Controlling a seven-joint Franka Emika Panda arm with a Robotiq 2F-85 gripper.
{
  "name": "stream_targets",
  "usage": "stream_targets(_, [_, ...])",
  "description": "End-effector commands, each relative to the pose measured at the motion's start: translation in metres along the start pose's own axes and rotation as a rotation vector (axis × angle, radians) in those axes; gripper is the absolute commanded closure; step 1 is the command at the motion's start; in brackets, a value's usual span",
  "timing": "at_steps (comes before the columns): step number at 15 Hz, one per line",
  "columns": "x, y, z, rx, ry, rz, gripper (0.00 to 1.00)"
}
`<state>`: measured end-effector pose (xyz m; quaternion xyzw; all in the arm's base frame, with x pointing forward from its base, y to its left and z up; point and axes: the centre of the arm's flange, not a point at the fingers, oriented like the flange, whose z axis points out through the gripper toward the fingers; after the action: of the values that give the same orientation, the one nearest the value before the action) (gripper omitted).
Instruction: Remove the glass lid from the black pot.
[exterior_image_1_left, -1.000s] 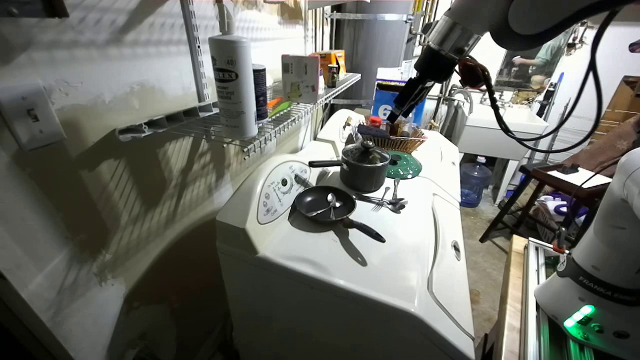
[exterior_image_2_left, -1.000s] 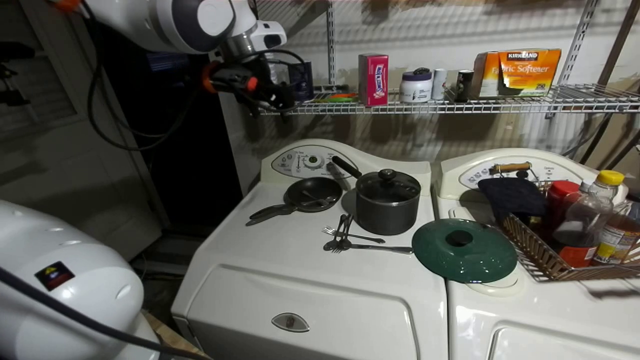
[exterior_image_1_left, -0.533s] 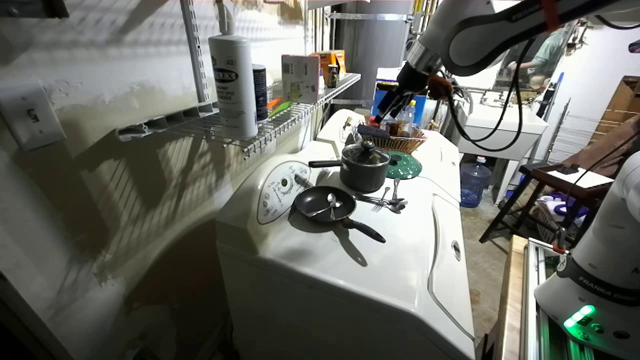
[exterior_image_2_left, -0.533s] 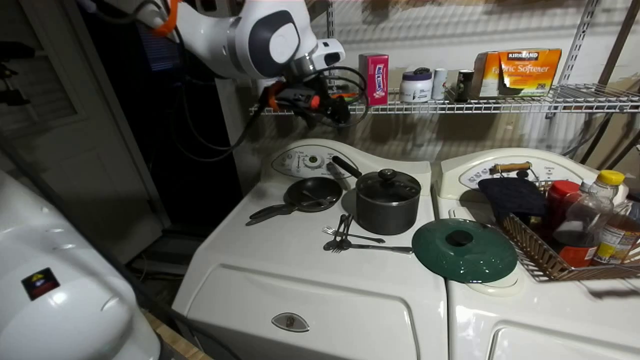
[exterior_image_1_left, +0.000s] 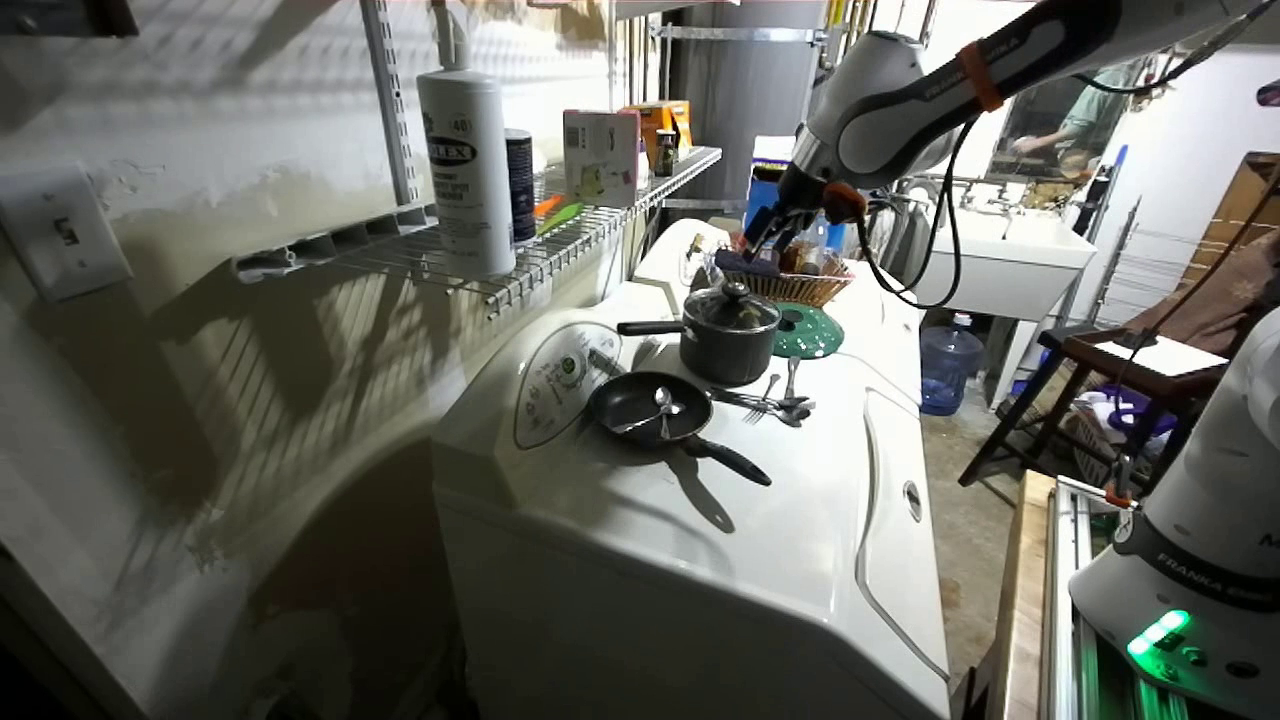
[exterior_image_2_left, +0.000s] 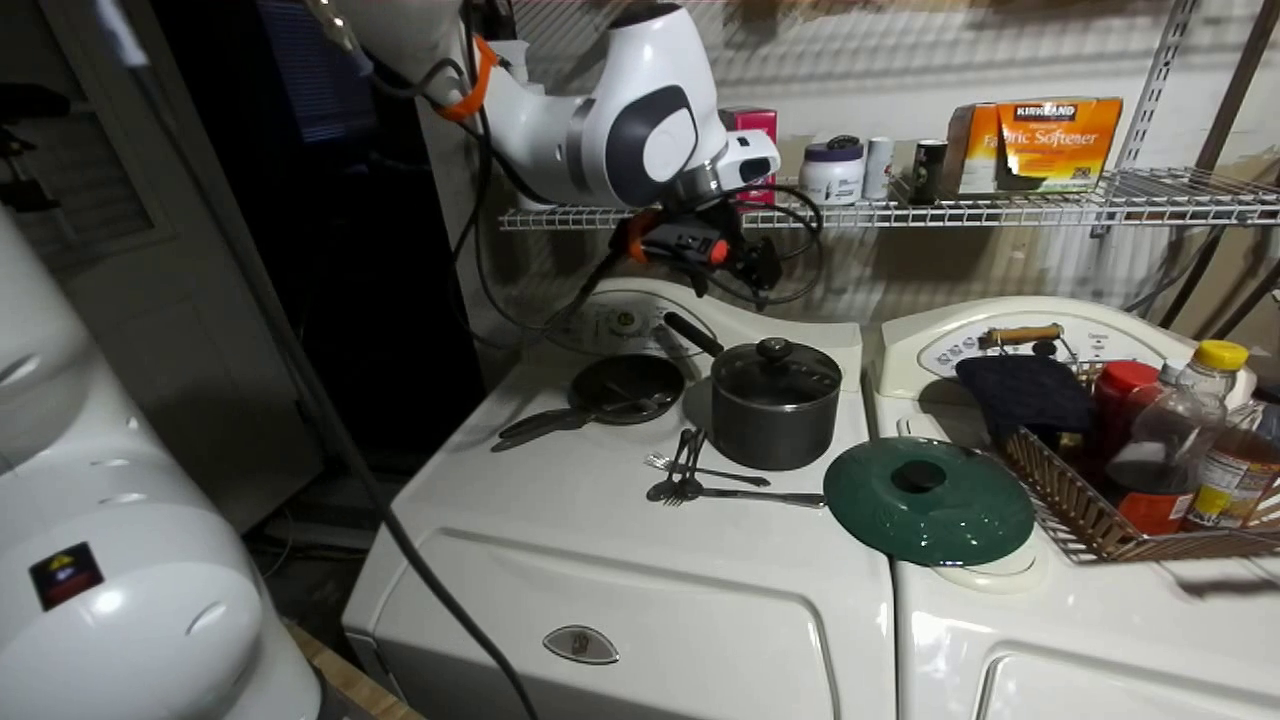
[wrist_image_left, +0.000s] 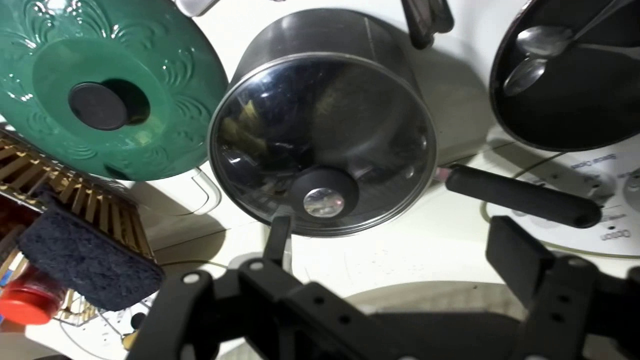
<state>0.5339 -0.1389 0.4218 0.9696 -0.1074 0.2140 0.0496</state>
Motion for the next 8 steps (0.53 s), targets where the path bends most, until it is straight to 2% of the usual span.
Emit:
stream_targets(1, [0.015,0.018,0.037,-0.046,0.051,0.011,0.00])
stream_targets(5, [0.010,0.025,0.066,-0.057,0.084,0.020,0.00])
stream_targets(6, [0.003,0.027,0.051,-0.039,0.059,0.019,0.00])
stream_targets(8, [0.001,0.027,0.058,-0.040,0.053,0.019,0.00])
